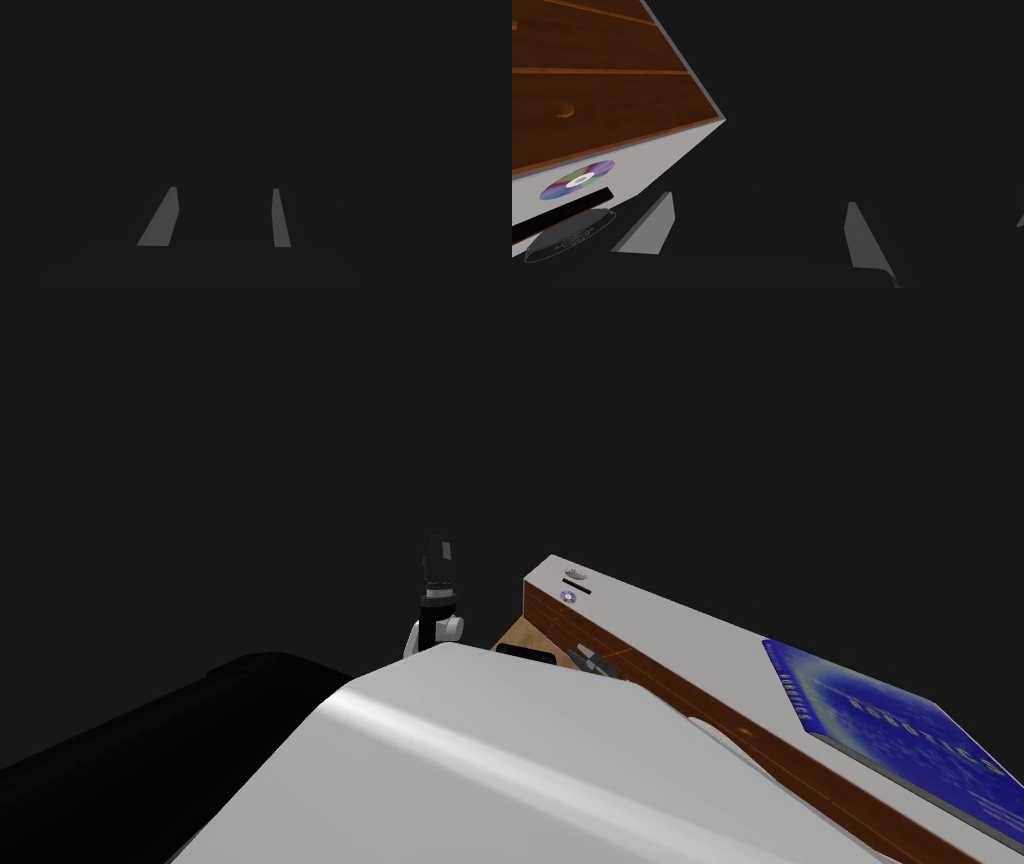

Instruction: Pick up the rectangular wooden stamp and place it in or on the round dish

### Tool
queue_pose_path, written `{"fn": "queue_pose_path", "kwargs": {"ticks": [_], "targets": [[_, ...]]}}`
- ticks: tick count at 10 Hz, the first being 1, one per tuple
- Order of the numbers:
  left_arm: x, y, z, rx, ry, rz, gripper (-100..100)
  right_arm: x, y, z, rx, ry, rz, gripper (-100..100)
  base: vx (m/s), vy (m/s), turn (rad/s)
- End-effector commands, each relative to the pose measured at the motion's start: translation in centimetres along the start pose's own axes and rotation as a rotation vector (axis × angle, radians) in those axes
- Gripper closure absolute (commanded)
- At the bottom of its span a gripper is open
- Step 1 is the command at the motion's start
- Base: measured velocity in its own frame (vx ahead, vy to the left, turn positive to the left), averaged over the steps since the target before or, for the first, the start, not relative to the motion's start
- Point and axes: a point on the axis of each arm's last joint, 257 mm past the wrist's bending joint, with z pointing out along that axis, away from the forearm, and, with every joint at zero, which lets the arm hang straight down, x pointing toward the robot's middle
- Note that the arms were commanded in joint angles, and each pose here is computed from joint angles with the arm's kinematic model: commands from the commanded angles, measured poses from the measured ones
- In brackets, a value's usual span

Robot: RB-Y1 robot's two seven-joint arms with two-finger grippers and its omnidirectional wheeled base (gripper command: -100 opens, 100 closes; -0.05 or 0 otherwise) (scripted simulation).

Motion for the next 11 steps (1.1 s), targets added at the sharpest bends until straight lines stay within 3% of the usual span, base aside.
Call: {"fn": "queue_pose_path", "kwargs": {"ticks": [1, 8, 11], "targets": [[0.0, 0.0, 0.0, 0.0, 0.0, 0.0, 0, 0.4, -0.9, -0.3, 0.004, 0.032, -0.037, -100, -0.049, 0.05, 0.164], [0.0, 0.0, 0.0, 0.0, 0.0, 0.0, 0, 1.7, -5.3, -2.1, 0.041, 0.153, -0.139, -100, -0.035, 0.017, 0.115], [0.0, 0.0, 0.0, 0.0, 0.0, 0.0, 0, 1.7, -5.3, -2.1, 0.041, 0.153, -0.139, -100, -0.017, -0.014, 0.054]]}}
